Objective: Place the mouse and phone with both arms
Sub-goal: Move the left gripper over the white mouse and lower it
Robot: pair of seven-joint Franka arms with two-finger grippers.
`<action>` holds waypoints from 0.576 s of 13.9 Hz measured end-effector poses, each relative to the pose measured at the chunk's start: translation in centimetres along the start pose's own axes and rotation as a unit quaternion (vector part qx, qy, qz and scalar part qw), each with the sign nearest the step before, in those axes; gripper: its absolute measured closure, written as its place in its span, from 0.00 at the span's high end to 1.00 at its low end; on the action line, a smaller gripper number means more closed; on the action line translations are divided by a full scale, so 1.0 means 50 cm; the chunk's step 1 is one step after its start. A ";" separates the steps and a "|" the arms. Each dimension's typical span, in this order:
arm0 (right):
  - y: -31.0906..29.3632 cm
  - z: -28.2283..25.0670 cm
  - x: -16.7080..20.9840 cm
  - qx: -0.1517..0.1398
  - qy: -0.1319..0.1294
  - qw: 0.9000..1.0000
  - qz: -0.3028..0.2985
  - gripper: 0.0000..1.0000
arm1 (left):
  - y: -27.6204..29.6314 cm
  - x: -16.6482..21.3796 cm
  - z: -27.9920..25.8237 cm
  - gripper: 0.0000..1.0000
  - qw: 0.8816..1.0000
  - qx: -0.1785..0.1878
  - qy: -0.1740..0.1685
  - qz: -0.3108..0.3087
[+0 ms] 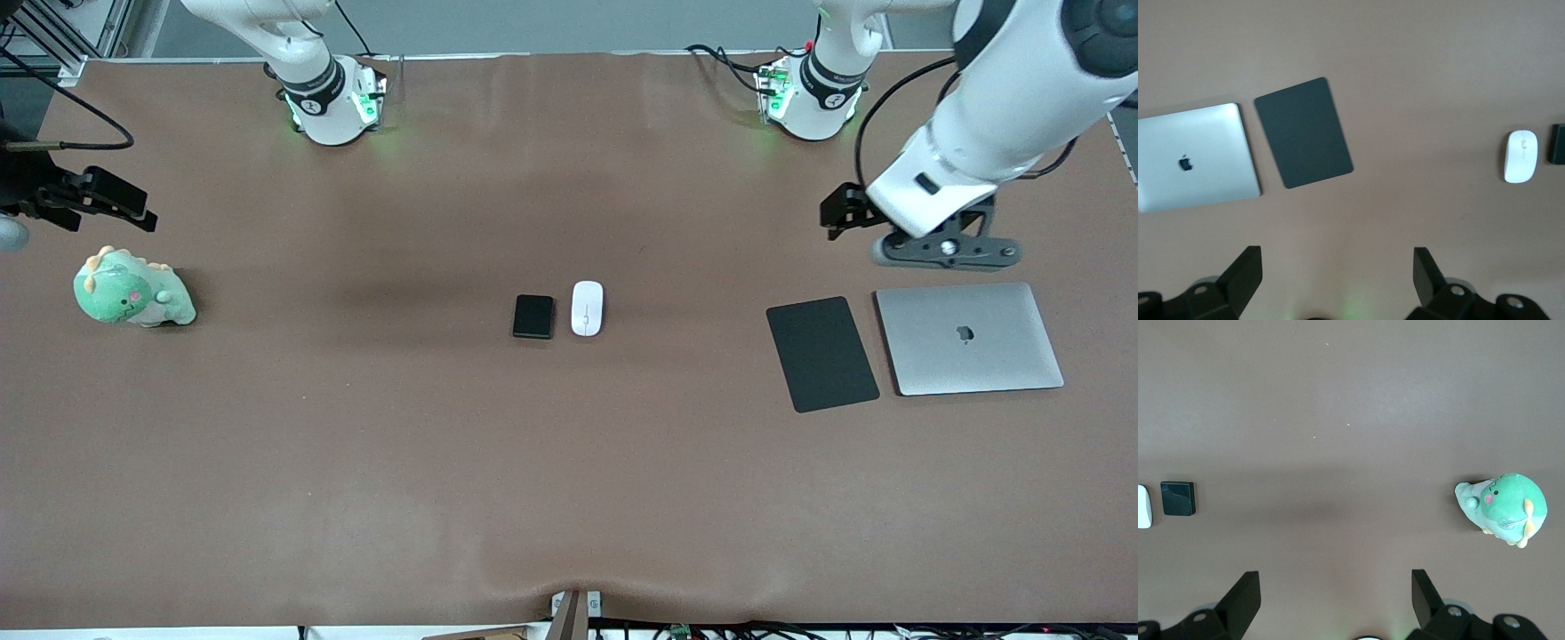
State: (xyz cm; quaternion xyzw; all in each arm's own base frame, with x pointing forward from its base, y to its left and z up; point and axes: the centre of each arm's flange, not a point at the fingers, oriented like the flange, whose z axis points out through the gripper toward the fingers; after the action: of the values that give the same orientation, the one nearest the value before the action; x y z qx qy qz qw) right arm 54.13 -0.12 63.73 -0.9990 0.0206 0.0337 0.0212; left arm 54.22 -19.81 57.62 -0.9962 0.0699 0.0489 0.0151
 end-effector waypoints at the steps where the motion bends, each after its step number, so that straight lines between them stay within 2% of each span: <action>1: -0.001 0.000 0.000 0.000 0.000 1.000 0.000 1.00 | 0.025 0.008 0.014 1.00 1.000 -0.004 0.002 0.007; 5: -0.003 0.001 0.000 0.000 -0.001 1.000 -0.002 1.00 | 0.105 0.031 0.058 1.00 1.000 -0.017 0.011 0.020; 8: -0.002 0.001 0.000 0.000 -0.002 1.000 -0.001 1.00 | 0.214 0.035 0.122 1.00 1.000 -0.021 0.005 0.013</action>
State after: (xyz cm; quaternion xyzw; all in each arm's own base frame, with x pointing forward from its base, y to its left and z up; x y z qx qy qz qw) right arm 54.12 -0.02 63.68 -0.9990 0.0194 0.0353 0.0212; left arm 53.88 -30.40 51.14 -0.9956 0.0817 0.0458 -0.0066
